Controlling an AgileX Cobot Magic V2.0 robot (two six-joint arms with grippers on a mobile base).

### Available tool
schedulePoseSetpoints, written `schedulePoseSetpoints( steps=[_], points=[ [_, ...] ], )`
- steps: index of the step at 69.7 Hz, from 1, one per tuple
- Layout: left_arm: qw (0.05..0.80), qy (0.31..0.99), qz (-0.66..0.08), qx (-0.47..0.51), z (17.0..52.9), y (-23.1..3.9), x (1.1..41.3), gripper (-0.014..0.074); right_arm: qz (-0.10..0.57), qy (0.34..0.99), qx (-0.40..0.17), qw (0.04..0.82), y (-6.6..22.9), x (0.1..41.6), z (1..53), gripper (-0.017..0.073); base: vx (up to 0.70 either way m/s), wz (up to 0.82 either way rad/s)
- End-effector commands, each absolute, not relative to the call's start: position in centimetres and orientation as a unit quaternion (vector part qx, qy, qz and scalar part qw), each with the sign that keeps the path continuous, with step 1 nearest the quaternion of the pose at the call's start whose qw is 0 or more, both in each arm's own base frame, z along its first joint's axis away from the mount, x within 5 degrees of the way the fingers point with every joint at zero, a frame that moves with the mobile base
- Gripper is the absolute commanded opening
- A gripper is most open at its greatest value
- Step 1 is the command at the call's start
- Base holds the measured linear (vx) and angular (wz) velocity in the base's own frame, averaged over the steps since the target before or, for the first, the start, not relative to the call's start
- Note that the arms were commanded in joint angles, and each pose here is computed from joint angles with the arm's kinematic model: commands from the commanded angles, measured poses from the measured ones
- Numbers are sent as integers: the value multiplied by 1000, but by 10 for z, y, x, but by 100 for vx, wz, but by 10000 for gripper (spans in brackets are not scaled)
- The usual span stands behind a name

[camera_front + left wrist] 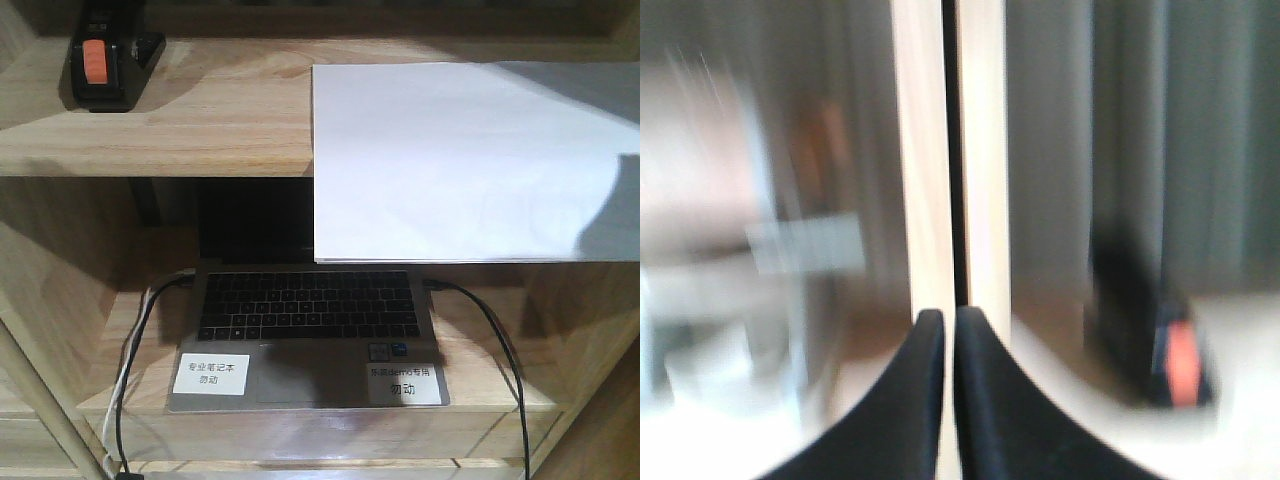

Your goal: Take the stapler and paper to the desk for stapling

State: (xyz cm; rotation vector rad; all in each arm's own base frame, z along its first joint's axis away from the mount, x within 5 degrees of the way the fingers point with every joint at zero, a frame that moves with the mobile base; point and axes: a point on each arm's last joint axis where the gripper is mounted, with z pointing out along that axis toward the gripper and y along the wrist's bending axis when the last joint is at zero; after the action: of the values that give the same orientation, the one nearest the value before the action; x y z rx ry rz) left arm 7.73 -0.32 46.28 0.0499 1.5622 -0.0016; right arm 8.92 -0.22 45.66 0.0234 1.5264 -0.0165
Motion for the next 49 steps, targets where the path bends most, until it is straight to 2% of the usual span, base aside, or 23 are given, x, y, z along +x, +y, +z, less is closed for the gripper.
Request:
schedulePoseSetpoints(
  steps=[1, 9, 14, 23, 32, 37, 49],
  points=[
    [716, 698, -6, 21, 470, -4, 82, 87, -1, 681, 15, 732, -2, 93, 465, 48, 0, 0],
    [707, 707, -6, 22, 468, -4, 83, 174, 6, 687, 17, 726, -2, 94, 462, 146, 0, 0],
    [706, 707, -6, 22, 468, -4, 83, 255, 6, 688, 17, 726, -2, 94, 462, 251, 0, 0],
    [706, 707, -6, 22, 468, -4, 83, 431, 6, 688, 17, 726, -2, 94, 462, 492, 0, 0],
    [707, 707, -6, 22, 468, -4, 83, 644, 6, 691, 16, 723, -2, 94, 461, 732, 0, 0],
    [708, 706, -6, 21, 468, -4, 83, 732, 6, 693, 16, 720, -2, 94, 461, 727, 0, 0],
    [710, 704, -11, 26, 469, -5, 83, 719, 6, 692, 16, 722, -2, 94, 461, 706, 0, 0]
  ],
)
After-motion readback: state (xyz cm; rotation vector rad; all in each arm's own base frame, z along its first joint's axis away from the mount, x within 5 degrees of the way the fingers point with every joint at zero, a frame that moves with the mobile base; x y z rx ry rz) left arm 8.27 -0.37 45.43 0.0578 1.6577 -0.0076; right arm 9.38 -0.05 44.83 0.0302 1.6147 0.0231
